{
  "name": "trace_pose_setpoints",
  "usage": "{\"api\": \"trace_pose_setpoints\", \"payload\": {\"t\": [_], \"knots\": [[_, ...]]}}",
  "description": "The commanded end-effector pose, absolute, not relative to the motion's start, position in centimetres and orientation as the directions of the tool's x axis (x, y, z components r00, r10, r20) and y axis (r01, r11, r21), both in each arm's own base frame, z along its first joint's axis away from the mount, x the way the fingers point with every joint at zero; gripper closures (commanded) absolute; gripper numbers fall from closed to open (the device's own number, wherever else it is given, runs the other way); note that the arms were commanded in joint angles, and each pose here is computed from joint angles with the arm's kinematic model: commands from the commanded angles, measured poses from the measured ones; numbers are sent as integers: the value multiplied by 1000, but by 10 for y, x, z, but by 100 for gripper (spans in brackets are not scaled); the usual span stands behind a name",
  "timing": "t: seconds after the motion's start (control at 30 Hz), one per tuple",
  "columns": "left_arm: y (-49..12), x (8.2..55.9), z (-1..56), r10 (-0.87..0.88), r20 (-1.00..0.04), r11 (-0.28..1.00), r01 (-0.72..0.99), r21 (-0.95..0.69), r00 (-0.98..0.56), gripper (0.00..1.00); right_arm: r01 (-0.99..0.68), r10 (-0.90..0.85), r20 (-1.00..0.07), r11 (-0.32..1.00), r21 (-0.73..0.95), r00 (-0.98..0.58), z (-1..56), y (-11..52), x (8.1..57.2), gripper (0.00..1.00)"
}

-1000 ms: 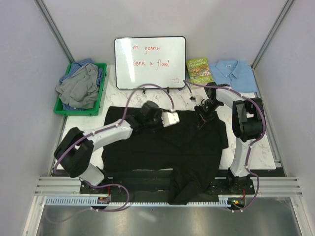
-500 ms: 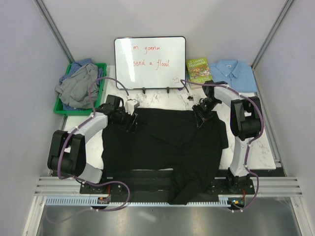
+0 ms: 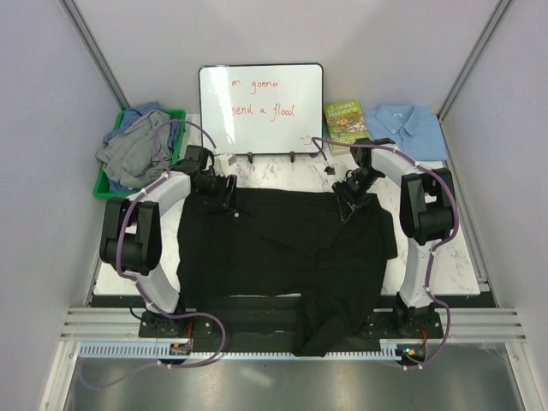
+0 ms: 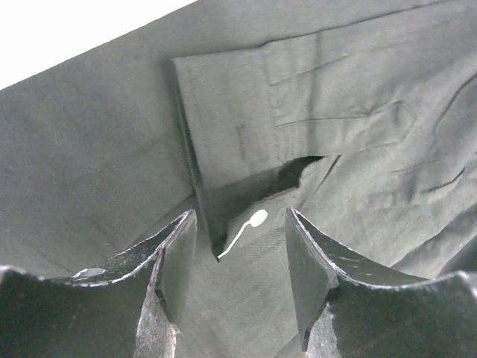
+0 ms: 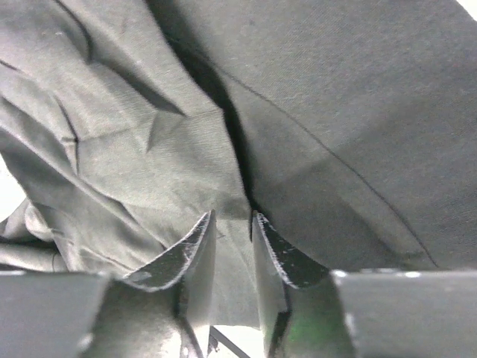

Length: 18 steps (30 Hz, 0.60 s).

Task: Fold and stack the long sleeve shirts
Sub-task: Fold the shirt

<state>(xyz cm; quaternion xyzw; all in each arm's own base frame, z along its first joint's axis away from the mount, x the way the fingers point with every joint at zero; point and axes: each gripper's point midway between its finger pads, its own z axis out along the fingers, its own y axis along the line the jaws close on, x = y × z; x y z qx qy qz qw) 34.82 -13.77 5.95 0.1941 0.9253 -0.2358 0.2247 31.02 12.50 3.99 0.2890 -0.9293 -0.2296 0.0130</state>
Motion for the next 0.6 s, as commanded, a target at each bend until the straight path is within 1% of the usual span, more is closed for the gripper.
{"api": "trace_pose_setpoints", "payload": {"t": [0.0,0.07,0.1,0.17,0.37,0.57], "knots": [[-138,358,59,175,-460,847,371,-380,-871,41,-561,-560,-154,686,464,-814,60,133,314,63],[-137,360,50,163,-435,852,349,-390,-885,40,-563,-560,-164,679,471,-812,64,135,314,61],[-137,361,47,156,-424,857,336,-392,-892,32,-566,-560,-176,667,484,-810,68,138,314,61],[-135,363,43,152,-410,860,325,-393,-899,32,-568,-554,-193,654,500,-809,76,141,315,60],[-141,367,40,123,-391,849,301,-435,-912,37,-574,-527,-255,629,525,-811,95,147,323,59],[-151,367,38,107,-367,822,290,-490,-924,44,-565,-517,-254,633,529,-817,94,146,327,59]]}}
